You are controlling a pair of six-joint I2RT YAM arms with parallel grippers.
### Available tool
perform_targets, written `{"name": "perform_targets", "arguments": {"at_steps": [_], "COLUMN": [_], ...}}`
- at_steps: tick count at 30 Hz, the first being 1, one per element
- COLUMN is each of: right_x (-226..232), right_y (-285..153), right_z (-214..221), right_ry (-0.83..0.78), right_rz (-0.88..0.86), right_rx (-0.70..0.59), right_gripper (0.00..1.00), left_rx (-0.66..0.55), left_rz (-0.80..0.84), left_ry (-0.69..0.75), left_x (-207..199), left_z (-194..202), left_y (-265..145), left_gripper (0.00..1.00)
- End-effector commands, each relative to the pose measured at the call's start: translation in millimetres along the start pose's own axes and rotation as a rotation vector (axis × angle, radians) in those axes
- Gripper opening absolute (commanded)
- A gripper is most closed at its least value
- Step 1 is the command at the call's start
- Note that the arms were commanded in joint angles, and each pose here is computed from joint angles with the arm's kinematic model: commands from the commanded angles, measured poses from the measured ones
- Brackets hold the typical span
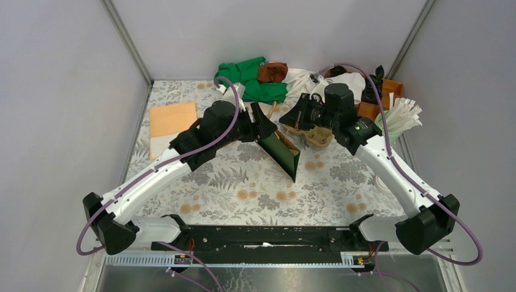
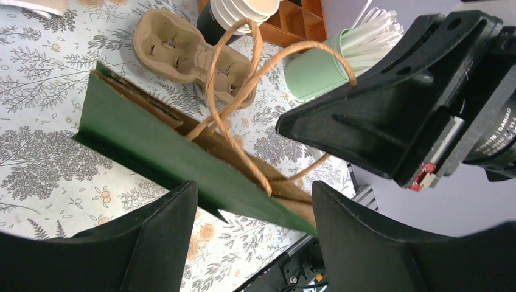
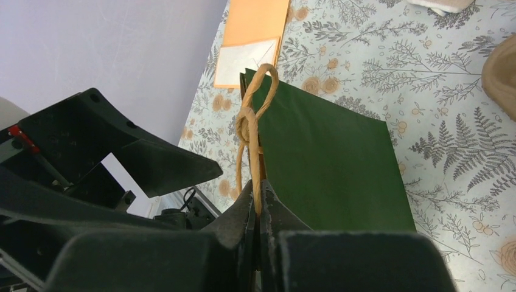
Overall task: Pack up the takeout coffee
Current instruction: Pick up the takeout bag from the center of the board, then open the takeout bag at the center of the board.
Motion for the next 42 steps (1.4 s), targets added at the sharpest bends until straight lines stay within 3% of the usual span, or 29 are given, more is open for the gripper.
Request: {"name": "perform_targets", "arguments": {"at_steps": [1, 8, 13, 15, 22, 33, 36, 38, 42], "right_x": [13.7, 14.5, 13.2, 10.4, -8.8, -10.9, -14.0, -14.5, -13.2], "right_y": [-8.9, -7.4, -6.7, -5.3, 2.4, -12.2, -14.3, -15.5, -15.0], "right_z": [3.4, 7.6, 7.5, 6.6, 0.2, -12.6, -12.9, -11.9, -8.2], "right_ry": [-0.041, -0.060, -0.062, -0.062, -0.034, -0.097, -0.101, -0.108, -0.131], "right_rz": [-0.052, -0.057, -0.047, -0.026, 0.115, 0.207, 0.231, 0.235, 0.218], "right_rx": [-0.014, -0.004, -0.018, -0.030, -0.084, -0.156, -0.163, -0.159, -0.118], "right_gripper": [0.00, 0.00, 0.00, 0.00, 0.00, 0.09, 0.14, 0.23, 0.38], "left_rx": [-0.022, 0.024, 0.033, 0.025, -0.008, -0.025, -0.050, -0.068, -0.072], "left_rz": [0.039, -0.018, -0.104, -0.107, -0.075, -0.262, -0.322, -0.343, -0.242], "left_ry": [-0.045, -0.050, -0.036, -0.033, -0.016, 0.032, 0.049, 0.060, 0.111], "left_x": [-8.1, 0.0, 11.2, 12.1, 13.3, 46.5, 53.4, 55.3, 44.0], "left_z": [-5.4, 3.4, 5.7, 5.2, 5.0, 1.5, -4.0, -8.1, -11.1], "left_y": [12.9, 24.0, 17.7, 11.7, -13.5, -35.8, -43.4, -48.5, -49.7], "left_gripper": [0.69, 0.52, 0.22, 0.16, 0.12, 0.01, 0.02, 0.02, 0.02]}}
Point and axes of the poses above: each gripper's point midway between its finger pads, its own y axis out along the fingers, its own x axis along the line the jaws close on, z = x × y, the point moved 6 cm from there along -y, back along the fingers, and after that the axes turned 11 degrees about y, right-handed, at the moved point
